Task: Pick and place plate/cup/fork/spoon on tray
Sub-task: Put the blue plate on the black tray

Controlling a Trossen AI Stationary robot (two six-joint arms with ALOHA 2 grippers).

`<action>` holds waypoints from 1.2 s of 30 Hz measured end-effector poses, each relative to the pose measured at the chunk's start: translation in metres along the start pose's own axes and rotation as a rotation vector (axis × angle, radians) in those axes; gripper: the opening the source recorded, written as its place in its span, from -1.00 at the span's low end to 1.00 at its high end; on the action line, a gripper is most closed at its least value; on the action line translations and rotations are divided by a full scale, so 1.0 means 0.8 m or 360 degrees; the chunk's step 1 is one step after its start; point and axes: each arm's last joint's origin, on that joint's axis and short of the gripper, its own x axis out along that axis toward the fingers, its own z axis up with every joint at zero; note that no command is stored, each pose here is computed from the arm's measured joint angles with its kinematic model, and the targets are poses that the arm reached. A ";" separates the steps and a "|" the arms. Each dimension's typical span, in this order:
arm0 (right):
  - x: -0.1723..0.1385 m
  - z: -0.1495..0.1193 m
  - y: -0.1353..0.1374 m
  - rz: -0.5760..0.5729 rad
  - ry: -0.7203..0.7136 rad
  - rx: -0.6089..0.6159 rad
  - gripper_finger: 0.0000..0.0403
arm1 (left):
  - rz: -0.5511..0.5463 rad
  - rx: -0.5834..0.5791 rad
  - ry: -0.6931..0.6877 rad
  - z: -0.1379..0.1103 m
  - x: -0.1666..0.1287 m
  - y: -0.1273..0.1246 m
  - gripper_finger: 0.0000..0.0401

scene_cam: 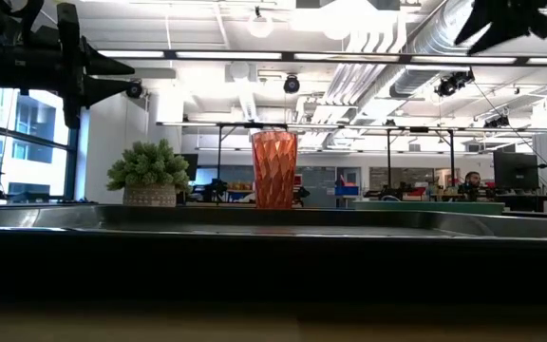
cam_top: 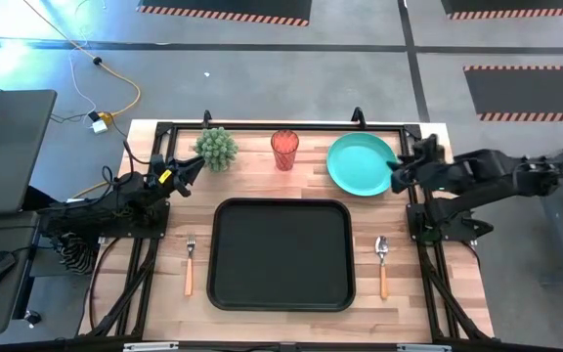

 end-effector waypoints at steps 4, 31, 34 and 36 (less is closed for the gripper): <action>0.026 -0.006 0.015 -0.0045 0.0217 -0.0023 -0.10 | 0.0015 0.0001 -0.0008 0.000 0.000 0.000 -0.43; 0.181 0.014 0.050 -0.0138 0.0753 -0.0012 -0.10 | 0.0025 0.0001 -0.0009 0.000 0.000 0.001 -0.43; 0.195 0.009 0.056 -0.0119 0.0813 -0.0072 -0.10 | 0.0025 0.0002 -0.0008 0.000 0.000 0.001 -0.43; 0.205 0.007 0.060 -0.0100 0.0843 -0.0105 -0.10 | 0.0025 0.0002 -0.0008 0.000 0.000 0.001 -0.43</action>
